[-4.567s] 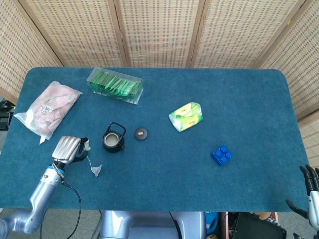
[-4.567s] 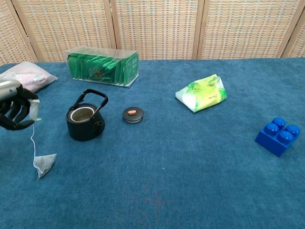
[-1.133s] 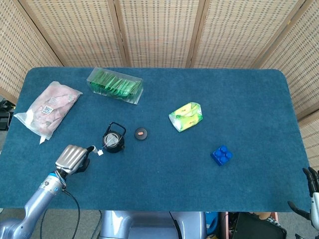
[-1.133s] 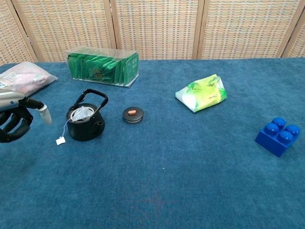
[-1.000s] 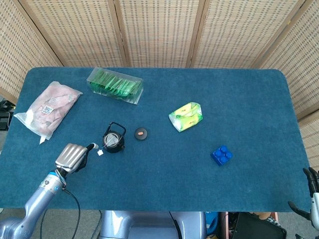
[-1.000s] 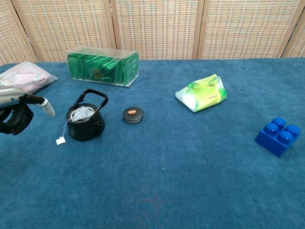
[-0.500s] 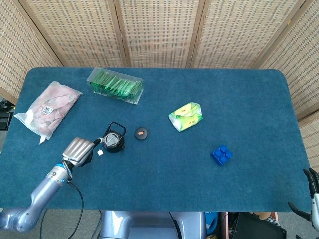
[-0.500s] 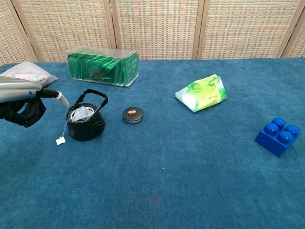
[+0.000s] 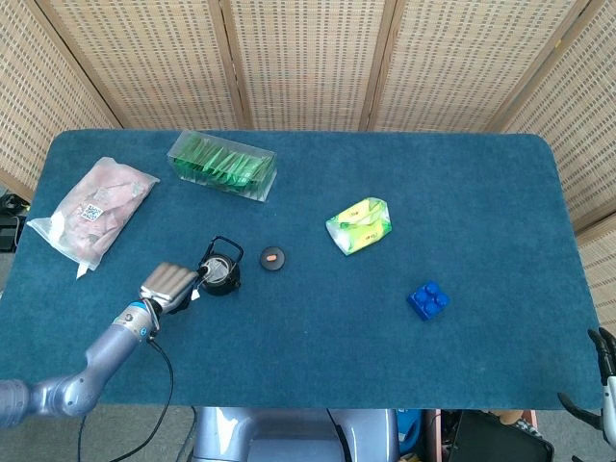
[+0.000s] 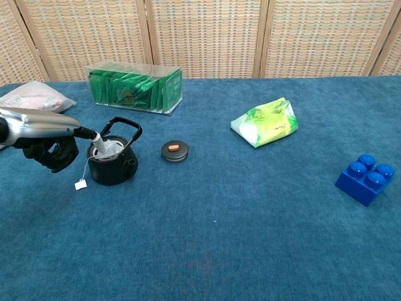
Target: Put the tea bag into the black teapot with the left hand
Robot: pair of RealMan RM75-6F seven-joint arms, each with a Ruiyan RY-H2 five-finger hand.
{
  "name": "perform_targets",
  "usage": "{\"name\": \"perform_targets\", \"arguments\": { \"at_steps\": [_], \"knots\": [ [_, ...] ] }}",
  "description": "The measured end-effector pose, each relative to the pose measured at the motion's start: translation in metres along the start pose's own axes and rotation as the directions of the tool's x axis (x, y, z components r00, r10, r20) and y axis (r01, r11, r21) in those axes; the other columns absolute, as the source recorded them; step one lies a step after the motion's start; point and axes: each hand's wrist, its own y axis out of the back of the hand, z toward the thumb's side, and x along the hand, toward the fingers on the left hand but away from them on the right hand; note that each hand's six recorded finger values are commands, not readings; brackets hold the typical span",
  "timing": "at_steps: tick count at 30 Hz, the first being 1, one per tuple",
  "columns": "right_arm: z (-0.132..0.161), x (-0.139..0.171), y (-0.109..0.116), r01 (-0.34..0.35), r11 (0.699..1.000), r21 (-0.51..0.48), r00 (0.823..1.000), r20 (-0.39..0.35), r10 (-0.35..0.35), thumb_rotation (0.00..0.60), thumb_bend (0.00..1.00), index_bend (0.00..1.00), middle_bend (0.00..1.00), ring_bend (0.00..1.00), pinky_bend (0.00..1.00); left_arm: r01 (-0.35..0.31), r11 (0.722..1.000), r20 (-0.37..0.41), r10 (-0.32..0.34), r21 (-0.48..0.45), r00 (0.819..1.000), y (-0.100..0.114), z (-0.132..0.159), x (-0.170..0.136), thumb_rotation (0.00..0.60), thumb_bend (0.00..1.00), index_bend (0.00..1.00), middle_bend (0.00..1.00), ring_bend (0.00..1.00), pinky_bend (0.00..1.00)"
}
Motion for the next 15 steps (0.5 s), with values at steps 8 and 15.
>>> {"name": "perform_targets", "arguments": {
  "at_steps": [8,15],
  "knots": [
    [-0.0002,0.0002,0.0001,0.0,1.0,0.0,1.0,0.001,0.0,0.6,0.02,0.11,0.14,0.0,0.06,0.046,0.999,-0.01,-0.046,0.011,0.999,-0.0066,0.0029,0.0078,0.6,1.0,0.18,0.67,0.64,0.71],
    [0.0011,-0.0015,0.0001,0.0,1.0,0.0,1.0,-0.004,0.0,0.6,0.02,0.11,0.14,0.0,0.06,0.009,1.0,-0.003,-0.009,-0.019,1.0,-0.0006,0.0041,0.0013,0.6,1.0,0.18,0.67,0.64,0.71]
  ]
}}
